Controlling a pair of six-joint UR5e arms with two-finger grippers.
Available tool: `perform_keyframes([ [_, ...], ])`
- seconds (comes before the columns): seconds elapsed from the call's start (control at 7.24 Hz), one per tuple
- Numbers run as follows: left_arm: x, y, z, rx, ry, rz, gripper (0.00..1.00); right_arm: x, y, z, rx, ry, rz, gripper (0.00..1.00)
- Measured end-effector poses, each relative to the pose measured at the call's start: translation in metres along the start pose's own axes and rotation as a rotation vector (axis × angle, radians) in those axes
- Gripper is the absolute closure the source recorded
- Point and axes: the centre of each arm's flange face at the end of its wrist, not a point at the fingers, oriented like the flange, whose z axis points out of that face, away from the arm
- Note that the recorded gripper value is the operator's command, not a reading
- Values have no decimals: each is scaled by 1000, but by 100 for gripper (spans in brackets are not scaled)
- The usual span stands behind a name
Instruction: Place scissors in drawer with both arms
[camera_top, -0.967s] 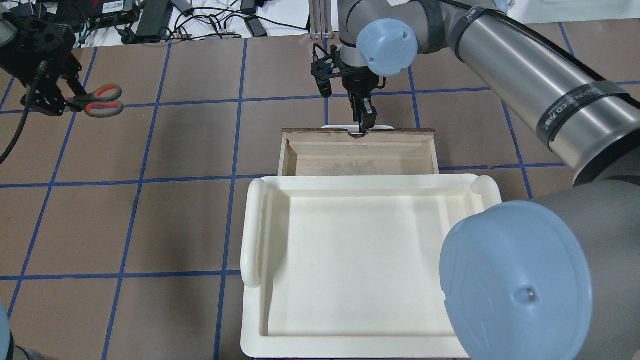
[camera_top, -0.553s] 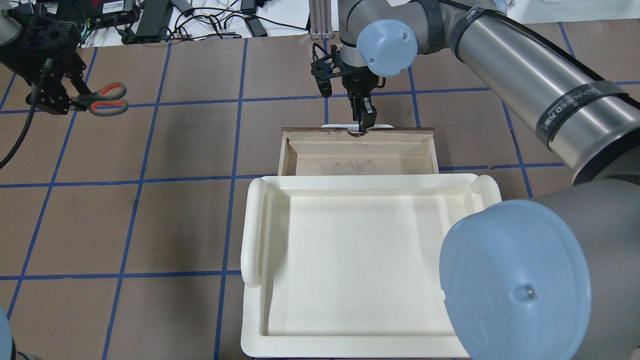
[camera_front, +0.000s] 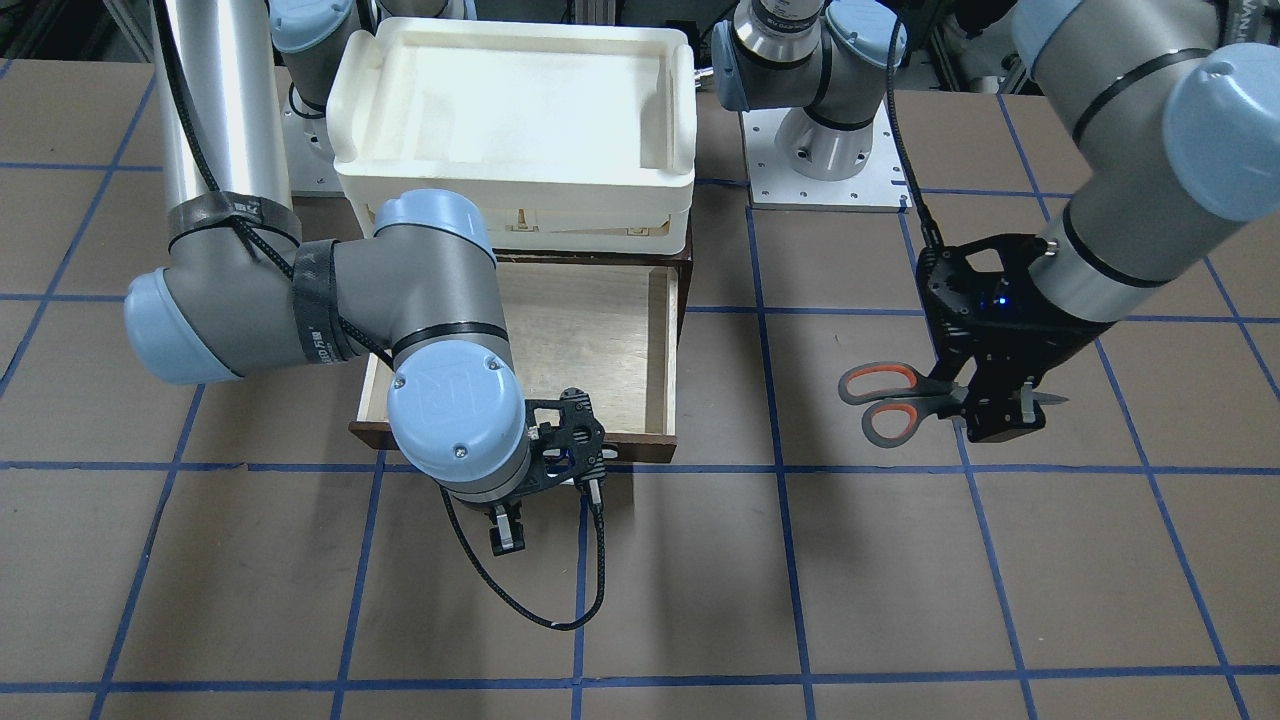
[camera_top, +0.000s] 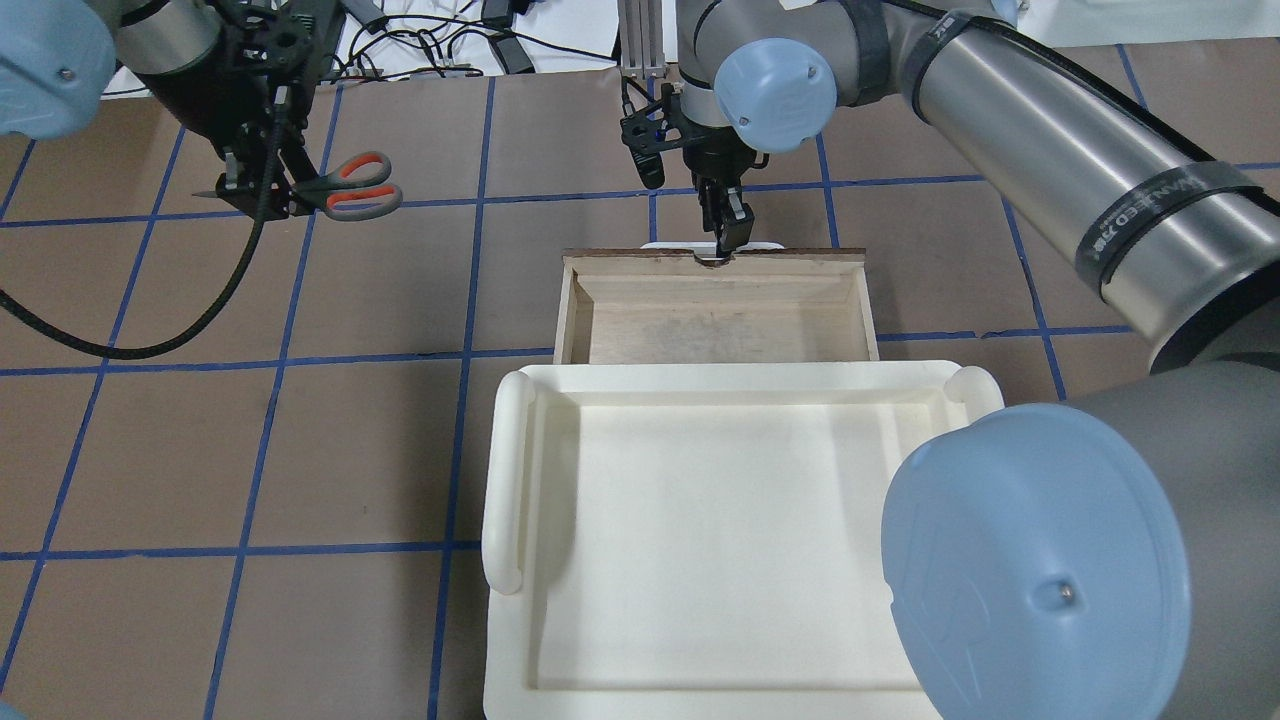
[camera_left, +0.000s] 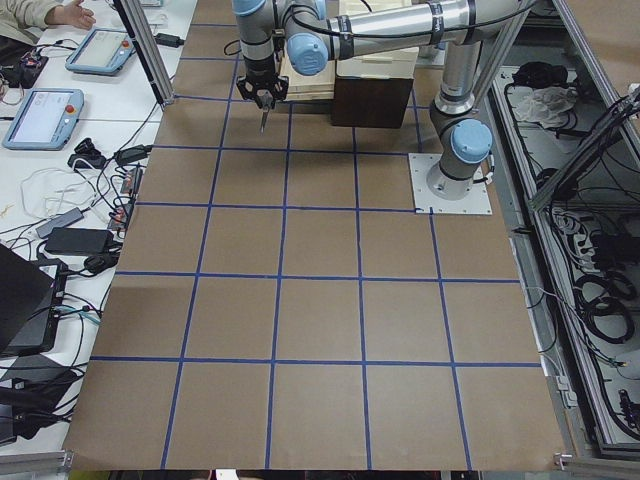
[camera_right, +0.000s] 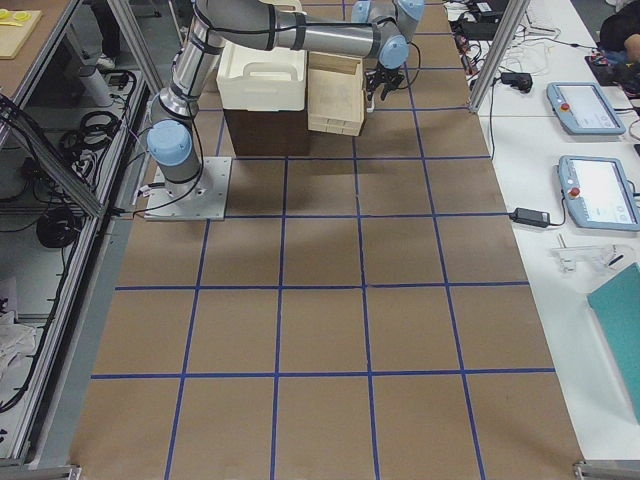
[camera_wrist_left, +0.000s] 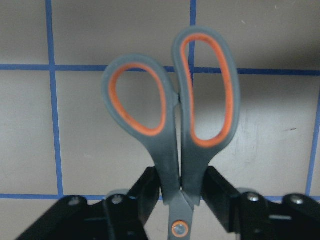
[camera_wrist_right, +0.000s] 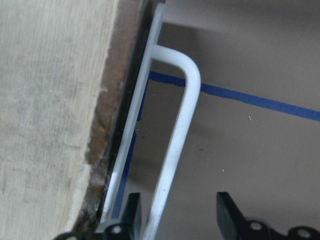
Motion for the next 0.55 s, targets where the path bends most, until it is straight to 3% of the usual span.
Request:
perform_keyframes([
  [0.55, 17, -56, -1, 36, 8, -61, 76, -17, 1, -39, -2, 50, 22, 0],
])
